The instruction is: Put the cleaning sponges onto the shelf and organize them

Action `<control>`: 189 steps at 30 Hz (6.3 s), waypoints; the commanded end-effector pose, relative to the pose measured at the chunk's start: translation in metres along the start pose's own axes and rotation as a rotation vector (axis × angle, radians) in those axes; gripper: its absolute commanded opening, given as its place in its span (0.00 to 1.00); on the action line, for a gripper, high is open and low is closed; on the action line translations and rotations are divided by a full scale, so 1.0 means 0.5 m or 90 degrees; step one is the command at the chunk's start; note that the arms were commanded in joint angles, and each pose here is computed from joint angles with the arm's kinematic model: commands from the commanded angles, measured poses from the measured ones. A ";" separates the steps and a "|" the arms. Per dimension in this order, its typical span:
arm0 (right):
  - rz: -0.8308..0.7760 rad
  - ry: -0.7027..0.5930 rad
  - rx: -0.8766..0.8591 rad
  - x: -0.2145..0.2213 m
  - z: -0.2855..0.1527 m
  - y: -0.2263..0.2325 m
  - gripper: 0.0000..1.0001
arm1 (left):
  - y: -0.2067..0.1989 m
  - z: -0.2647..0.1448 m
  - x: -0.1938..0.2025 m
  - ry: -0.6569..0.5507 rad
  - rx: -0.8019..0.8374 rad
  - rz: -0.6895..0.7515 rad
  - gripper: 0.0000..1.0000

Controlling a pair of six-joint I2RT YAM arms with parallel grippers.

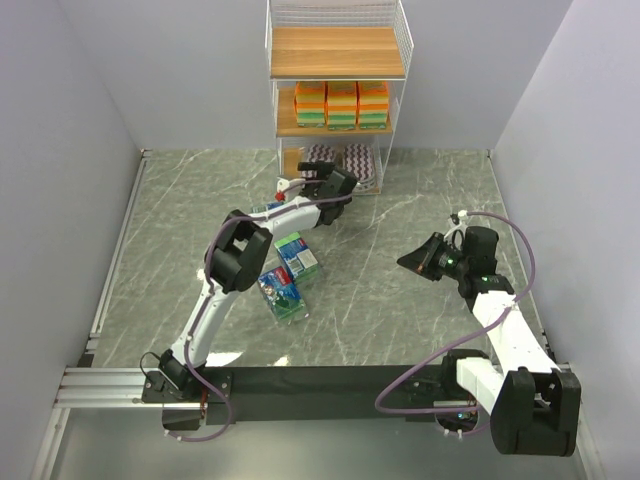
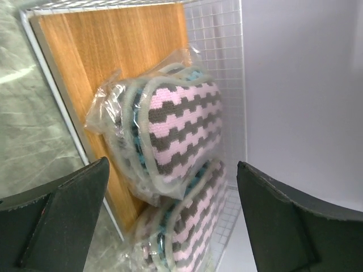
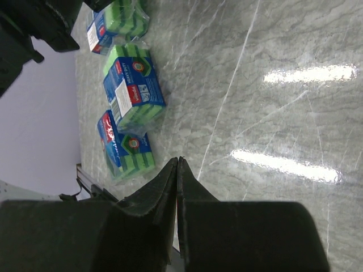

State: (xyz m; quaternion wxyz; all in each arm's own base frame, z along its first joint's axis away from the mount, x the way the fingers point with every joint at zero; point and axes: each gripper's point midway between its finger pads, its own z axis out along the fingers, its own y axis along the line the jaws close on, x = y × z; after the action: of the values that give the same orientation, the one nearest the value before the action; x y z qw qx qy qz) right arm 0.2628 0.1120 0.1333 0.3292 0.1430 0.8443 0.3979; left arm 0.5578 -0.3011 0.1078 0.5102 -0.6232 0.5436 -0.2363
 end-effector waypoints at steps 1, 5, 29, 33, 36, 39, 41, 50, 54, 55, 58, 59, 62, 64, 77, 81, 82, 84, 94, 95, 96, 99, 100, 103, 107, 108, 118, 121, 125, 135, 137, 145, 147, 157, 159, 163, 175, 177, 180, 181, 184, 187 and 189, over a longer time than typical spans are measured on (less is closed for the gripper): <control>-0.016 -0.020 -0.008 -0.011 -0.003 0.004 0.08 | -0.127 -0.082 -0.050 -0.022 0.091 -0.101 0.99; -0.018 -0.026 -0.007 -0.016 -0.005 0.006 0.09 | -0.178 -0.164 -0.077 0.006 0.168 -0.102 0.99; -0.033 -0.013 -0.152 0.048 0.036 0.159 0.98 | -0.193 -0.620 -0.342 0.354 0.588 0.343 0.99; -0.025 0.002 -0.109 0.083 0.076 0.190 0.99 | -0.163 -0.640 -0.413 0.361 0.583 0.351 0.99; -0.009 0.010 -0.068 0.087 0.112 0.198 0.96 | -0.144 -0.652 -0.451 0.366 0.587 0.356 0.99; -0.007 0.029 -0.036 0.114 0.150 0.229 0.94 | -0.122 -0.646 -0.480 0.354 0.567 0.368 0.99; 0.006 0.033 -0.016 0.123 0.181 0.244 0.89 | -0.109 -0.639 -0.496 0.345 0.550 0.373 0.99; 0.124 0.082 0.016 0.202 0.293 0.247 0.66 | -0.047 -0.608 -0.501 0.362 0.478 0.398 0.99; 0.156 0.077 0.035 0.219 0.302 0.231 0.68 | -0.027 -0.598 -0.503 0.359 0.464 0.402 0.99; 0.161 0.077 0.032 0.220 0.305 0.236 0.68 | -0.024 -0.595 -0.505 0.354 0.460 0.402 0.99; 0.182 0.077 0.030 0.221 0.322 0.239 0.68 | -0.021 -0.592 -0.504 0.353 0.460 0.403 1.00; 0.186 0.076 0.027 0.220 0.326 0.243 0.68 | -0.021 -0.589 -0.501 0.354 0.459 0.406 0.99; 0.203 0.092 0.035 0.230 0.347 0.242 0.69 | -0.011 -0.580 -0.490 0.360 0.445 0.420 0.99; 0.212 0.108 0.045 0.241 0.361 0.238 0.70 | -0.009 -0.578 -0.485 0.364 0.440 0.426 0.99; 0.243 0.101 0.063 0.237 0.381 0.196 0.43 | 0.009 -0.561 -0.491 0.359 0.415 0.433 1.00; 0.233 0.090 0.076 0.207 0.371 0.158 0.29 | 0.018 -0.557 -0.496 0.355 0.409 0.429 0.99; 0.227 0.086 0.076 0.197 0.365 0.156 0.29 | 0.020 -0.557 -0.496 0.356 0.407 0.427 0.99; 0.195 0.089 0.084 0.186 0.356 0.141 0.28 | 0.022 -0.557 -0.499 0.355 0.406 0.423 1.00; -0.003 0.125 0.133 0.103 0.281 0.091 0.16 | 0.023 -0.557 -0.496 0.361 0.404 0.417 0.99; -0.012 0.130 0.139 0.100 0.273 0.079 0.16 | 0.021 -0.558 -0.494 0.362 0.405 0.417 0.99; -0.012 0.131 0.144 0.096 0.269 0.072 0.13 | 0.020 -0.557 -0.494 0.361 0.403 0.418 1.00; -0.018 0.126 0.139 0.081 0.253 0.063 0.00 | 0.020 -0.555 -0.491 0.362 0.401 0.420 0.99; -0.020 0.125 0.127 0.078 0.245 0.065 0.00 | 0.020 -0.555 -0.491 0.363 0.400 0.421 0.99; -0.007 0.115 0.060 0.051 0.224 0.101 0.00 | 0.017 -0.553 -0.496 0.354 0.396 0.423 0.99; -0.027 0.082 -0.017 -0.003 0.194 0.177 0.00 | 0.005 -0.551 -0.509 0.335 0.393 0.427 0.99; -0.030 0.073 -0.039 -0.016 0.187 0.197 0.00 | 0.004 -0.551 -0.510 0.334 0.393 0.427 0.99; -0.081 -0.019 -0.259 -0.121 0.042 0.399 0.00 | 0.004 -0.549 -0.515 0.329 0.386 0.427 0.99; -0.083 -0.052 -0.320 -0.160 -0.012 0.460 0.00 | 0.005 -0.547 -0.514 0.328 0.383 0.429 0.99; -0.086 -0.136 -0.371 -0.237 -0.081 0.538 0.00 | 0.001 -0.551 -0.514 0.333 0.386 0.425 1.00; 0.016 -0.407 -0.431 -0.466 -0.162 0.651 0.00 | 0.002 -0.562 -0.524 0.342 0.386 0.406 0.99; 0.050 -0.436 -0.439 -0.500 -0.159 0.656 0.00 | 0.004 -0.566 -0.528 0.344 0.389 0.400 0.99; 0.089 -0.495 -0.422 -0.615 -0.092 0.694 0.00 | 0.015 -0.571 -0.542 0.346 0.381 0.386 0.99; 0.094 -0.513 -0.404 -0.636 -0.069 0.693 0.00 | 0.014 -0.575 -0.544 0.348 0.384 0.381 0.99; 0.120 -0.551 -0.352 -0.681 0.010 0.697 0.00 | 0.027 -0.584 -0.552 0.362 0.383 0.365 0.99; 0.135 -0.556 -0.327 -0.686 0.028 0.685 0.00 | 0.030 -0.583 -0.552 0.362 0.382 0.364 0.99; 0.156 -0.547 -0.289 -0.690 0.071 0.663 0.00 | 0.032 -0.584 -0.554 0.364 0.381 0.366 0.99; 0.176 -0.527 -0.229 -0.695 0.161 0.619 0.00 | 0.034 -0.589 -0.561 0.364 0.384 0.361 0.99; 0.175 -0.529 -0.233 -0.698 0.160 0.625 0.00 | 0.034 -0.589 -0.562 0.363 0.383 0.363 0.99; 0.174 -0.539 -0.233 -0.698 0.155 0.633 0.00 | 0.033 -0.589 -0.564 0.361 0.382 0.363 0.99; 0.176 -0.548 -0.233 -0.700 0.152 0.633 0.00 | 0.032 -0.590 -0.564 0.361 0.383 0.360 0.99; 0.175 -0.565 -0.226 -0.706 0.147 0.636 0.00 | 0.033 -0.589 -0.563 0.363 0.382 0.363 0.99; 0.175 -0.569 -0.218 -0.713 0.154 0.636 0.00 | 0.034 -0.589 -0.565 0.361 0.379 0.363 0.99; 0.176 -0.571 -0.221 -0.715 0.156 0.638 0.00 | 0.034 -0.589 -0.567 0.361 0.378 0.361 1.00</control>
State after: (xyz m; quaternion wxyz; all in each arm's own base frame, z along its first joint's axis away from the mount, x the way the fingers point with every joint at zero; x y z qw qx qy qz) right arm 0.5731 0.1862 0.4843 0.6051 0.3501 0.5322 0.4775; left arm 0.2173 -0.1515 0.2695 0.5405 -0.1877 0.7241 -0.3851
